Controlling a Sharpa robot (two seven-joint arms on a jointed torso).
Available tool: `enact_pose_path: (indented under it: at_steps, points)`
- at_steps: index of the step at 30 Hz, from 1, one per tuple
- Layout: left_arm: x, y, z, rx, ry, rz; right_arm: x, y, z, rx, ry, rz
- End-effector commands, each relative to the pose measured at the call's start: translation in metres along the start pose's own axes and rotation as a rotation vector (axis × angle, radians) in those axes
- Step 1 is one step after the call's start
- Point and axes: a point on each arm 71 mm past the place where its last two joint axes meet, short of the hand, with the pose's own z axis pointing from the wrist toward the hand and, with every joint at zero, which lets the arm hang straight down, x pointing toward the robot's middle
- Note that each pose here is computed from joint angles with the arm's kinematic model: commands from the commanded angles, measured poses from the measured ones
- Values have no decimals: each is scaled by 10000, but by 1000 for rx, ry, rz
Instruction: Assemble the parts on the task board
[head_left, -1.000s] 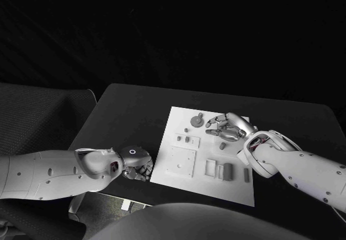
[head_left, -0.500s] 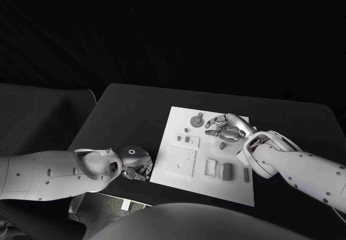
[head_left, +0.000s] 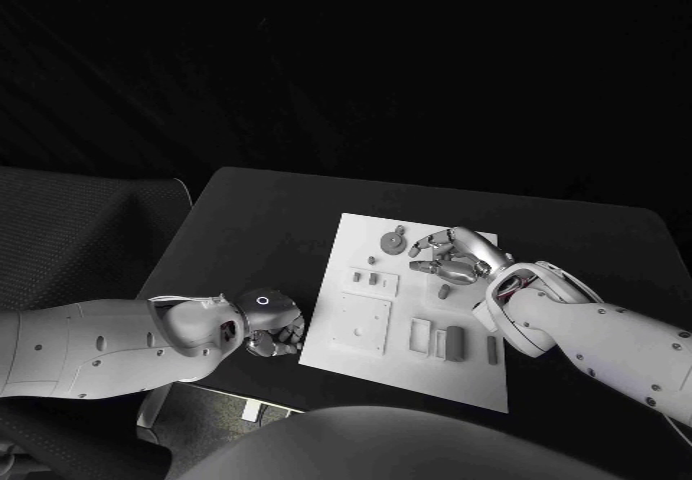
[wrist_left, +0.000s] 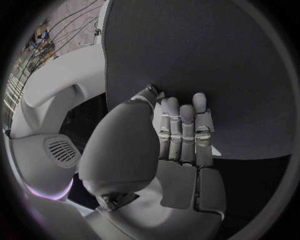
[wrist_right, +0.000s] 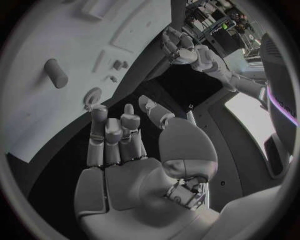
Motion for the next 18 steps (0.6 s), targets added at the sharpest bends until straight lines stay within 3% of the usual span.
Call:
enact_pose_path:
  at_steps: [1, 18]
  points:
    - [62, 96, -3, -90, 44, 24, 16, 12, -2, -12, 16, -6]
    - [56, 64, 20, -75, 39, 22, 30, 16, -8, -13, 23, -3]
